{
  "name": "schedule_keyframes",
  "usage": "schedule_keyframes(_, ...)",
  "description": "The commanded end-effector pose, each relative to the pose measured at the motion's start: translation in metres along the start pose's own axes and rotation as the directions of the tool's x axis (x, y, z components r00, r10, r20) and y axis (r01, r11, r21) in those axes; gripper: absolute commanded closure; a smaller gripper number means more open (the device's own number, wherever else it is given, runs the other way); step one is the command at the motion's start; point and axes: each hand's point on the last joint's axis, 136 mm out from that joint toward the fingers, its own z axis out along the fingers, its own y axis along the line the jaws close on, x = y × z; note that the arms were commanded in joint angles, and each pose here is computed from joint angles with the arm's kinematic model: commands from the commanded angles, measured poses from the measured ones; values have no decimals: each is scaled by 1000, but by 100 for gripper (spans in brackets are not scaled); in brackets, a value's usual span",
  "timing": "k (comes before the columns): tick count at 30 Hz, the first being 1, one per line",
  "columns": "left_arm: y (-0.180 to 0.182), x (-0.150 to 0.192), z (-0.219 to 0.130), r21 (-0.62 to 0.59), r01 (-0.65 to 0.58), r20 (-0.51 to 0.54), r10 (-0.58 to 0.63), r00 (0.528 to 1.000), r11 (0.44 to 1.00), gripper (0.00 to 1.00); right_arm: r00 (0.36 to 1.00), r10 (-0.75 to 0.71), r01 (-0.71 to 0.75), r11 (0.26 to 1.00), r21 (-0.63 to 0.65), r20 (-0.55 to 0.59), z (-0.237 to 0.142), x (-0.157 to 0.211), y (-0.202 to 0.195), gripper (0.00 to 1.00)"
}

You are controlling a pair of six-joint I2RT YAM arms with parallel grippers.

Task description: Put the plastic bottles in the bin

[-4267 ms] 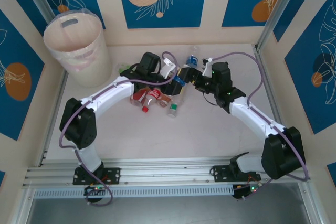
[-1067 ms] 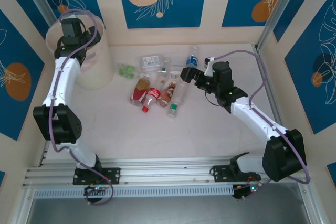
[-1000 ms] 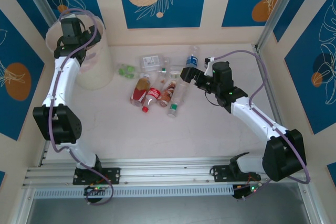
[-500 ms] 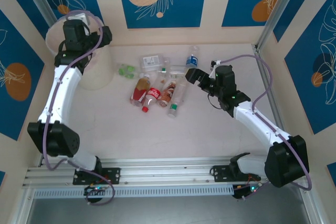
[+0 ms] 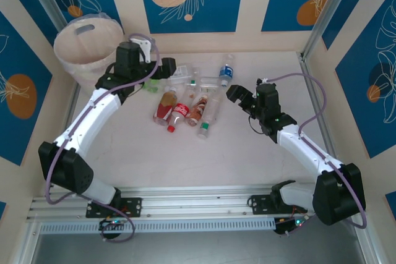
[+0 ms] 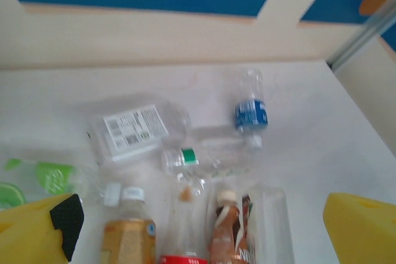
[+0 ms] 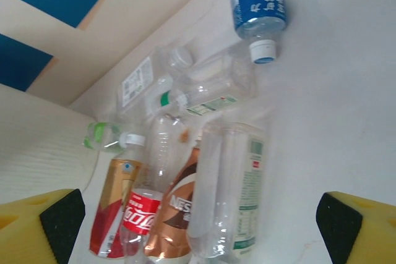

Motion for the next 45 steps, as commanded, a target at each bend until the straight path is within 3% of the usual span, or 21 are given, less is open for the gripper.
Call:
schedule_keyframes(1,-1,34,17,43,54,-98,-49,994,998,0,1000,10,-9,998,57,-24,0,4,-14,2)
schedule_keyframes(9,5,79,23,67,78,-163,-66,984,995,0,974,55,-38,996,79,-220,30,32,-13,5)
schedule_keyframes(13,16,90,25,15,84,-190,-79,979,996,0,938,53,-25,996,85,-343,52,50,-3,6)
schedule_keyframes(19,20,94,26,0,80,-200,-78,977,997,0,940,7,87,962,260,-340,87,48,-16,0)
schedule_keyframes(28,27,98,19,-37,63,-194,-70,978,997,0,872,54,144,921,361,-486,142,71,-27,1)
schedule_keyframes(37,29,96,9,-37,39,-181,-45,982,999,0,861,25,194,908,372,-508,157,82,-33,25)
schedule_keyframes(41,17,96,7,35,25,-183,-18,983,999,0,899,-32,194,923,333,-436,144,64,-21,38)
schedule_keyframes(45,1,98,7,129,24,-184,0,983,991,0,933,-90,188,947,259,-348,126,49,-7,44)
